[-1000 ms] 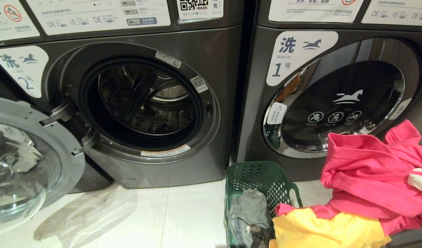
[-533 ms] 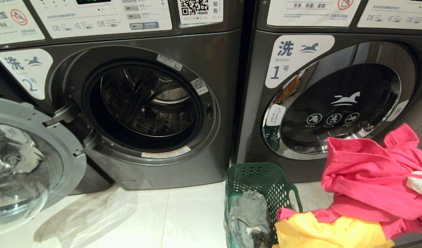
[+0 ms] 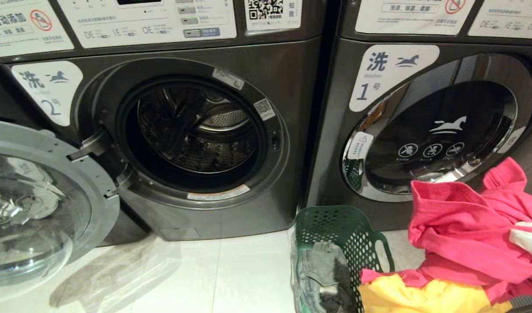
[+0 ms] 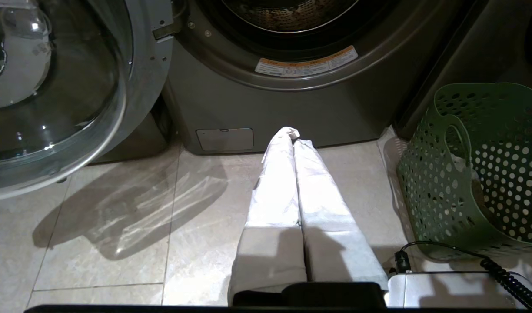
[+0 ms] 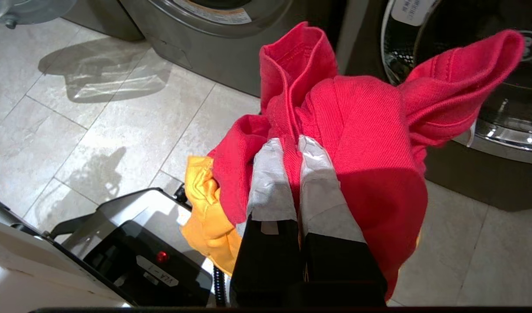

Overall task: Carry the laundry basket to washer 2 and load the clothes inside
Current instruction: Place the clothes into the washing machine

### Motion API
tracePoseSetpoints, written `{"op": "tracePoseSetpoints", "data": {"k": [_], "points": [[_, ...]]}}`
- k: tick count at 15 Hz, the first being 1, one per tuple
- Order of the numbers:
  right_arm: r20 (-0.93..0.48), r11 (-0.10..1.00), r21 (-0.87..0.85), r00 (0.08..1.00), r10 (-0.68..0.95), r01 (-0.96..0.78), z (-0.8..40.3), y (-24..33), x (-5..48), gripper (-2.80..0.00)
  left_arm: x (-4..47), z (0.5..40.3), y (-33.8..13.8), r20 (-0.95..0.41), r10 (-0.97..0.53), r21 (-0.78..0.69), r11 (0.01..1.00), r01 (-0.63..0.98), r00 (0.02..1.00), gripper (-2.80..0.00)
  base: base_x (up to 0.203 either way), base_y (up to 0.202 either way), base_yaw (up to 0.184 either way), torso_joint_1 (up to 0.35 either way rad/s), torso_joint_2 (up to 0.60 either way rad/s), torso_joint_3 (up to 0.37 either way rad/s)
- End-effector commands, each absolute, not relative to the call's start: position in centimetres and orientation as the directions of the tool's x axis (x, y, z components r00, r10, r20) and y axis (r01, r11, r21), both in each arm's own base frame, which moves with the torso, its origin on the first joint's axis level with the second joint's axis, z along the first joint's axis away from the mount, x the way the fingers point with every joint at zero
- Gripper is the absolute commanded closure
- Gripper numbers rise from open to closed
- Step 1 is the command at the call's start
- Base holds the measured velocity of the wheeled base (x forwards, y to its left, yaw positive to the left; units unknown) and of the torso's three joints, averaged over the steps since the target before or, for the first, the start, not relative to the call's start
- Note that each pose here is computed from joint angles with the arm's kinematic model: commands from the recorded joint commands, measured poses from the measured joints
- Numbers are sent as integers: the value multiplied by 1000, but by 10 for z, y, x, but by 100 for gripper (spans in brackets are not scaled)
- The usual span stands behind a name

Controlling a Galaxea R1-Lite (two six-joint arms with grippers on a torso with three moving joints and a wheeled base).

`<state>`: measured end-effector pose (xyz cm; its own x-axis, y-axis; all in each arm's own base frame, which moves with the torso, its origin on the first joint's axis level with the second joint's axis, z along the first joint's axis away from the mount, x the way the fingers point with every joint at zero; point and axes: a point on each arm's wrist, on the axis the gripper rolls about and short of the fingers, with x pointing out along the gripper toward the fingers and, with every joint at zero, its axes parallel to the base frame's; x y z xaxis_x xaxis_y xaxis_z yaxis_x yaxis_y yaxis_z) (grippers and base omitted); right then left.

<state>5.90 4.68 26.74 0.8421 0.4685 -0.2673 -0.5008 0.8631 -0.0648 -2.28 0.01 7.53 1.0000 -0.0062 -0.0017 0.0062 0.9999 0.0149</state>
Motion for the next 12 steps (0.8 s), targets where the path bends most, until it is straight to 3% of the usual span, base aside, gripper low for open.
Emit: {"op": "tracePoseSetpoints", "data": {"k": [1, 12], "points": [[-276, 863, -68, 841, 466, -501, 266, 48, 60, 0, -23, 75, 0, 0, -6, 15, 1000, 6, 1000, 0, 0, 198, -4, 2, 15, 2], [-272, 863, -70, 842, 466, -500, 267, 55, 68, 0, -23, 76, 0, 0, -8, 11, 1000, 8, 1000, 0, 0, 196, -3, 2, 3, 3]]}}
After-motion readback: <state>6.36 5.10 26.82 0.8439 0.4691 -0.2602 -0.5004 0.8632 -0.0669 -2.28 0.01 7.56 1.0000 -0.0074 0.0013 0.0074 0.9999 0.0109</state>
